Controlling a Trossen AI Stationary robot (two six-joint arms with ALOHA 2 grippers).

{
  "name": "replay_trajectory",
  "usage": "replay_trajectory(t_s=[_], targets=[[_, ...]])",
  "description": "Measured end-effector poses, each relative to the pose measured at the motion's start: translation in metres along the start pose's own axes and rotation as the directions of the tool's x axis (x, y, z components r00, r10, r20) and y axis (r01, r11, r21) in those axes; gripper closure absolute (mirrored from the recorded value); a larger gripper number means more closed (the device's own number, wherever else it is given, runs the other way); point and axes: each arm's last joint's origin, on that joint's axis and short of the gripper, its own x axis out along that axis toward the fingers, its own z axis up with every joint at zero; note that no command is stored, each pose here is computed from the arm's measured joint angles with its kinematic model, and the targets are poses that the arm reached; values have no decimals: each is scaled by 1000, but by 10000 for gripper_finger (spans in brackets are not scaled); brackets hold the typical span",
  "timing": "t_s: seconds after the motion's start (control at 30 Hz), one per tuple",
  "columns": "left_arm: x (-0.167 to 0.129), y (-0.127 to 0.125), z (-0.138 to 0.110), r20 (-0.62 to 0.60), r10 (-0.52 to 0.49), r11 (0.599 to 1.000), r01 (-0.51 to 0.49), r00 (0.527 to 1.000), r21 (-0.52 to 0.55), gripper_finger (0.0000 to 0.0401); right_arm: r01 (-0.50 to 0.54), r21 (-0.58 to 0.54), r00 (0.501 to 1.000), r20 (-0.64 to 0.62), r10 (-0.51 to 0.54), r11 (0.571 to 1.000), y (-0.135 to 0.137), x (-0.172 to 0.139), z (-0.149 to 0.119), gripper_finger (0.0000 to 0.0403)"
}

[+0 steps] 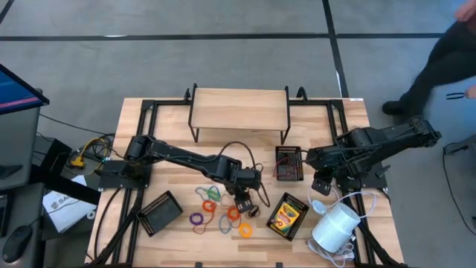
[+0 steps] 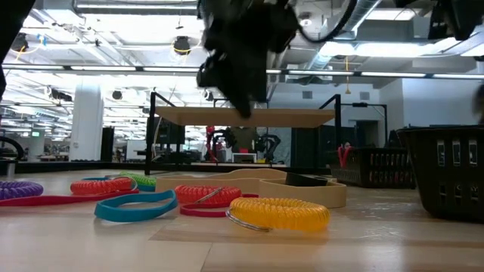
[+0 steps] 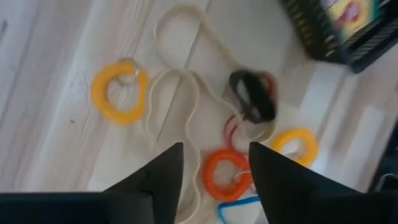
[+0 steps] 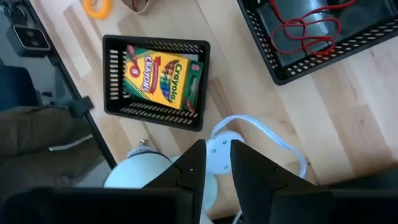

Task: Pick & Place Office Desk Supplies
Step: Put the left white rubber band into the top right black bin

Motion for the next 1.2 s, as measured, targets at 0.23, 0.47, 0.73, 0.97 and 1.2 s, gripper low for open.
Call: replay_trajectory(t_s=[0.23, 0.47, 0.73, 0.97, 1.2], targets=[[24, 10, -20, -77, 31, 999, -30, 997, 17, 175, -26, 93, 1000, 9, 26, 995, 5, 1, -2, 330], [46, 19, -32, -68, 22, 1000, -21, 997, 19, 168, -78, 131, 996, 40, 74, 988, 13, 1, -2, 330], [53, 23, -36, -56, 17, 1000, -17, 998, 1, 186, -67, 86, 996, 62, 62, 994, 13, 1, -1, 330], [66, 38, -36, -12, 8, 983, -10, 1000, -185, 198, -54, -69, 996, 67, 58, 996, 13, 1, -1, 330], [66, 44, -33, -22, -9, 907, -1, 1000, -421, 215, -46, -244, 996, 59, 62, 969, 14, 1, -2, 330]])
